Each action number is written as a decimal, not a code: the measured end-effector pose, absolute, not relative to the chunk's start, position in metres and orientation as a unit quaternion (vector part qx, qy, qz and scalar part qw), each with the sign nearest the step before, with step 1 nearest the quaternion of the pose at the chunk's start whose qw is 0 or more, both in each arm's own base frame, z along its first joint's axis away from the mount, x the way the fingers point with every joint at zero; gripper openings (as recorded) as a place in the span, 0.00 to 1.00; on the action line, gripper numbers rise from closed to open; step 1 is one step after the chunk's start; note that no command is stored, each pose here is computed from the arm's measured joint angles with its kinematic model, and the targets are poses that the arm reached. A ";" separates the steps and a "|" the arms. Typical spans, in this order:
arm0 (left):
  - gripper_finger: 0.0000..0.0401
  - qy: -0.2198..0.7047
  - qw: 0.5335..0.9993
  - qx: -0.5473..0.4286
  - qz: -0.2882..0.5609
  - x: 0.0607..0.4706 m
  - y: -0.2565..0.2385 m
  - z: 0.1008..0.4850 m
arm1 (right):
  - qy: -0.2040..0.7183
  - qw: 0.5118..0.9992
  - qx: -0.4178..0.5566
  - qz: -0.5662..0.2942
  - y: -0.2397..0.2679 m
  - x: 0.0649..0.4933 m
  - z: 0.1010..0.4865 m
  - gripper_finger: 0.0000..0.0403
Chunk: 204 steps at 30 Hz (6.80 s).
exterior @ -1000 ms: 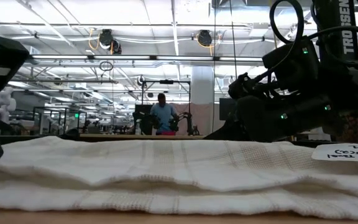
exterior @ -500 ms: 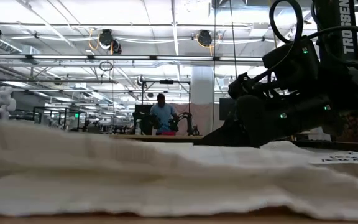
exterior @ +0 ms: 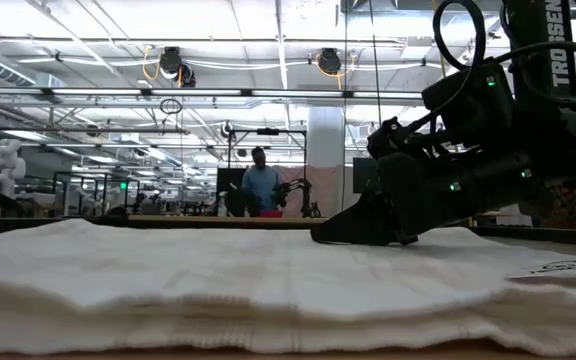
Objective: Roll towel
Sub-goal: Roll the white towel
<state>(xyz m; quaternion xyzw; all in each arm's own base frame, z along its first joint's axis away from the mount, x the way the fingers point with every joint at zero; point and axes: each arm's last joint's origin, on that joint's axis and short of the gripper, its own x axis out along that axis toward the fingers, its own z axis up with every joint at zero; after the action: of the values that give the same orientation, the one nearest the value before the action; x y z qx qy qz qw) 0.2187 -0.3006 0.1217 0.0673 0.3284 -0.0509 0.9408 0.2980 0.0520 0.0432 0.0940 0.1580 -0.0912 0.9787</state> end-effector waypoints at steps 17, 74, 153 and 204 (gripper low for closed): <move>0.65 0.245 0.965 0.083 -0.042 0.178 -0.288 0.212 | 0.158 0.979 0.093 -0.090 0.052 0.298 0.043 0.00; 0.20 0.295 0.947 0.047 0.119 0.232 -0.114 0.122 | 0.041 0.992 0.106 -0.061 0.057 0.305 0.085 0.00; 0.20 0.309 0.945 -0.074 0.076 0.200 -0.053 0.135 | 0.152 0.980 0.011 -0.125 0.085 0.306 0.128 0.00; 0.20 0.507 0.855 -0.061 0.086 0.241 -0.008 0.173 | 0.170 0.964 0.047 -0.200 0.070 0.301 0.134 0.00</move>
<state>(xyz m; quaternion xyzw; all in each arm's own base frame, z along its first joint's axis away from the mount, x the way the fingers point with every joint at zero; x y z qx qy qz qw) 0.2412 -0.0076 0.1726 -0.0605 0.5075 0.0865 0.8552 0.3007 0.0699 0.1342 0.0473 0.1702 -0.2002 0.9637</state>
